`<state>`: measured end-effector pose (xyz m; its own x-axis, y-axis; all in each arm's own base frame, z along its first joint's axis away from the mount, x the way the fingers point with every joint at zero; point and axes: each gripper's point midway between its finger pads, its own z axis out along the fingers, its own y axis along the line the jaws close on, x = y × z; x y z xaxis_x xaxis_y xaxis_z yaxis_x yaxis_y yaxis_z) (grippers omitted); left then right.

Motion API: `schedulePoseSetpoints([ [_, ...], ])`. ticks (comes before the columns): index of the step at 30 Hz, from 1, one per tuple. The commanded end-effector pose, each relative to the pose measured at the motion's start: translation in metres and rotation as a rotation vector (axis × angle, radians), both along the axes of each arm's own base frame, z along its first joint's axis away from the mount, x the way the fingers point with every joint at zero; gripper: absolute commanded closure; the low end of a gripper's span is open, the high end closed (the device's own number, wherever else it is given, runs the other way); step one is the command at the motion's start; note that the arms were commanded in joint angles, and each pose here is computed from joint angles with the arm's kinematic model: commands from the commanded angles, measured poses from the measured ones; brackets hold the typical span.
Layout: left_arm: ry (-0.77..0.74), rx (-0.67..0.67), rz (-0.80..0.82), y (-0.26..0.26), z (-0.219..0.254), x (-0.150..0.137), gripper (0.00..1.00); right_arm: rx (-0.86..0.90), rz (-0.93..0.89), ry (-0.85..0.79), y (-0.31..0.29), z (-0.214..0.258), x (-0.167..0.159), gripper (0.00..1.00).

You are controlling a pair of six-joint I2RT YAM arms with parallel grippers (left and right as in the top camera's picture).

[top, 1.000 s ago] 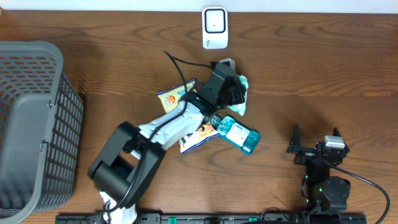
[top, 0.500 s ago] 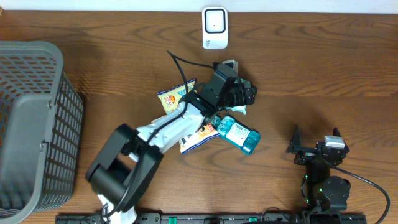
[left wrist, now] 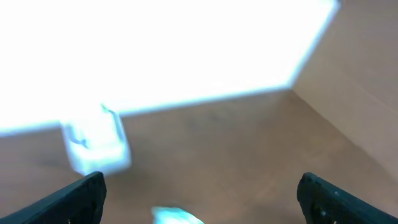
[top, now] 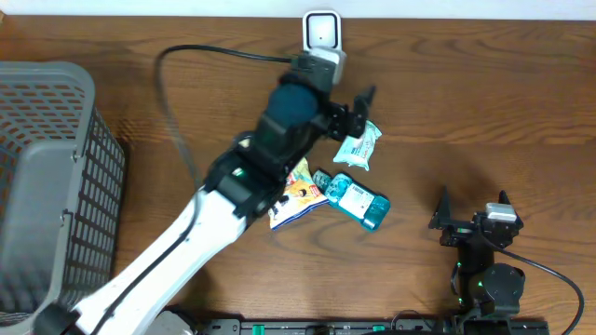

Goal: Scan the item barcode
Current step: 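Drop the mint pack on the table and retract the left arm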

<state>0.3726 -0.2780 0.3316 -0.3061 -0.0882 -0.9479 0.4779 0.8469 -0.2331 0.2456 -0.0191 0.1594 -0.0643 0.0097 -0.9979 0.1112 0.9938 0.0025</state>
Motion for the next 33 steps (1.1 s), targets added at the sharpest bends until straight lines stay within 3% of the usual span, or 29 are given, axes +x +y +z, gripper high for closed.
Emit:
schedulePoseSetpoints([
  [1, -0.193, 0.196, 0.234, 0.057, 0.039, 0.005, 0.02, -0.015, -0.017, 0.000, -0.004, 0.000, -0.001, 0.01],
  [7, -0.340, 0.526, 0.464, 0.118, 0.074, -0.004, 0.02, -0.015, -0.017, 0.000, -0.004, 0.000, -0.001, 0.01],
  [11, -0.378, 0.661, 0.495, 0.128, 0.080, -0.005, 0.02, -0.015, -0.017, 0.000, -0.004, 0.000, -0.001, 0.01],
  [26, -0.392, 0.737, 0.477, 0.128, 0.078, -0.004, 0.02, -0.015, -0.017, 0.000, -0.004, 0.000, -0.001, 0.01],
  [33, -0.398, 0.715, 0.555, 0.161, 0.095, -0.008, 0.02, -0.015, -0.017, 0.000, -0.004, 0.000, -0.001, 0.01],
])
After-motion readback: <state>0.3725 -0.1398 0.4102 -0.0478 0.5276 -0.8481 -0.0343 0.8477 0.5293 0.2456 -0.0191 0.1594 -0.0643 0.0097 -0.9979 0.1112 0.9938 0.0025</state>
